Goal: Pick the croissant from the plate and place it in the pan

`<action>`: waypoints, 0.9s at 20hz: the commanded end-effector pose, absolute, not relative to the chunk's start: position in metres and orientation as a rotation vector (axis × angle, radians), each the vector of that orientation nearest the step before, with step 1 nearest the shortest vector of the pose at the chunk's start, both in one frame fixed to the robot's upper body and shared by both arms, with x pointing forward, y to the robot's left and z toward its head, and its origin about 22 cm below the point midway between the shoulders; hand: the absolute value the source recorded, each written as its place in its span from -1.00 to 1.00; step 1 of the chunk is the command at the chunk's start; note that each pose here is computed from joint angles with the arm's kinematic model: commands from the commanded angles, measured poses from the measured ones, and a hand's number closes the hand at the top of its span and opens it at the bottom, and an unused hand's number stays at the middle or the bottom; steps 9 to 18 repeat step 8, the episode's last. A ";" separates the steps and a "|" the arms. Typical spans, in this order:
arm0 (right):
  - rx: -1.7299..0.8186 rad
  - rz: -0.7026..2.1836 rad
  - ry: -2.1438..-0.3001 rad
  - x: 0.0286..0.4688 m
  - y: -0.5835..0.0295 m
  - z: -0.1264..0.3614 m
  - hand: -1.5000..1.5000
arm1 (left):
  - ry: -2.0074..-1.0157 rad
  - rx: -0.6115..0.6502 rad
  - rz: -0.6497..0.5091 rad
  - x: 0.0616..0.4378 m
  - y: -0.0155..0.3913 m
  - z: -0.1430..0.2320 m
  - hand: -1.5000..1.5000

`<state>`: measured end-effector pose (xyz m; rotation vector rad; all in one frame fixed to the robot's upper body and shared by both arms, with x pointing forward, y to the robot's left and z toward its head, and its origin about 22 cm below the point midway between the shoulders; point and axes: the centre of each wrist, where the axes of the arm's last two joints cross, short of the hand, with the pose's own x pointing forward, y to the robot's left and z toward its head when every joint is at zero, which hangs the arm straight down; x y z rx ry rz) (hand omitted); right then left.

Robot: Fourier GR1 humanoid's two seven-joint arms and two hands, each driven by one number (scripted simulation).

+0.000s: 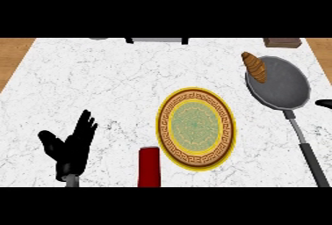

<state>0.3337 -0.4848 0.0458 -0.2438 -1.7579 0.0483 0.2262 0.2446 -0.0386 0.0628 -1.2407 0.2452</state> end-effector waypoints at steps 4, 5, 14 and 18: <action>-0.237 0.036 -1.736 0.304 -0.501 0.026 -1.00 | -1.226 0.071 0.260 0.238 0.242 -0.037 0.00; -0.247 0.048 -1.716 0.324 -0.483 0.030 -1.00 | -1.237 0.067 0.246 0.216 0.227 -0.046 0.00; -0.243 0.052 -1.724 0.307 -0.491 0.022 -1.00 | -1.221 0.084 0.266 0.238 0.253 -0.040 0.00; -0.243 0.052 -1.724 0.307 -0.491 0.022 -1.00 | -1.221 0.084 0.266 0.238 0.253 -0.040 0.00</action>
